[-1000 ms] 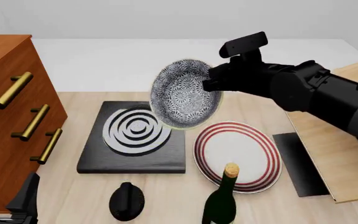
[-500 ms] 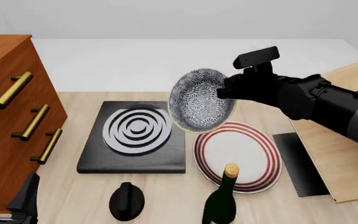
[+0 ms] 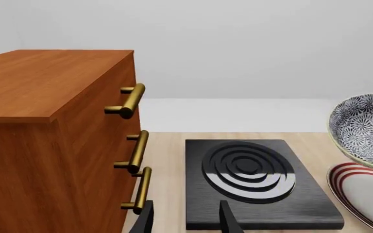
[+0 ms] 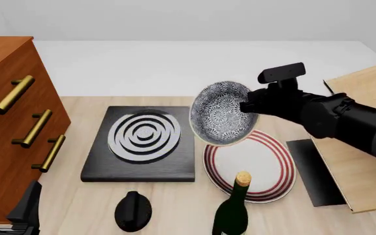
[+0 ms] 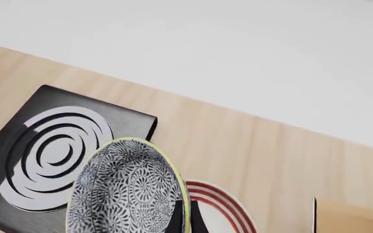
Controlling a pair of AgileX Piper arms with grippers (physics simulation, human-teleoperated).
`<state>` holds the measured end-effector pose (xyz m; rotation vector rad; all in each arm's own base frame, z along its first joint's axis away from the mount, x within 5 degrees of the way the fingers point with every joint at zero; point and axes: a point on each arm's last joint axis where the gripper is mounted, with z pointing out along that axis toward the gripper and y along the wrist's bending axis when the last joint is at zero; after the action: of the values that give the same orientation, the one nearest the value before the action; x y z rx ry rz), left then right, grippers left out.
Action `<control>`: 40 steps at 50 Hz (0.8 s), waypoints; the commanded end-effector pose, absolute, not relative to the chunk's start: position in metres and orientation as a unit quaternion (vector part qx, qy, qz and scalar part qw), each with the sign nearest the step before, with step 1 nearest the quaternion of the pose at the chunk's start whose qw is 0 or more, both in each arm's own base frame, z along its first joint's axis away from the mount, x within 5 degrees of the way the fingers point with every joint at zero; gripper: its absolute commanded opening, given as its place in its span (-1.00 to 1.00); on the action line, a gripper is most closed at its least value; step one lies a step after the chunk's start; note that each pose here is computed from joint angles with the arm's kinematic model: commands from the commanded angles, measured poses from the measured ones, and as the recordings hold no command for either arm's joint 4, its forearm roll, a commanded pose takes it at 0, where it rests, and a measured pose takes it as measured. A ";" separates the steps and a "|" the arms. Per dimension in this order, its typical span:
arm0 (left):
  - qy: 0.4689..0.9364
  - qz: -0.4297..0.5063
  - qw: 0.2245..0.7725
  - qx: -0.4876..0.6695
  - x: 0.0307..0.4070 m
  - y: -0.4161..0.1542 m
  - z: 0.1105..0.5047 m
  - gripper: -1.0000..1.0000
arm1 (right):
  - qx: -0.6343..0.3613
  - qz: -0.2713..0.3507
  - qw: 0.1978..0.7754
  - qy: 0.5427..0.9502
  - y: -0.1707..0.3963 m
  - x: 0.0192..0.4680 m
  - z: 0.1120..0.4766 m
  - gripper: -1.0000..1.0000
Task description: Pick up the akita bowl and put it on the plate.
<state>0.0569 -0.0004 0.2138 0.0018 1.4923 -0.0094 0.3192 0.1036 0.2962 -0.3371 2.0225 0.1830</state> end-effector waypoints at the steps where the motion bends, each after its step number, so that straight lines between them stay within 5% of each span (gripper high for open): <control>1: 0.679 -0.004 0.734 0.001 0.057 0.000 0.214 1.00 | -0.117 0.082 0.515 0.845 0.096 0.314 0.285 -1.00; 40: 0.679 -0.004 0.734 0.001 0.057 0.000 0.214 1.00 | -0.068 0.063 0.490 0.867 0.066 0.317 0.229 -1.00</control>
<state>0.0569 -0.0004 0.2136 0.0016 1.4923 -0.0091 0.3176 0.0718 0.2405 -0.2216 2.0938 0.1420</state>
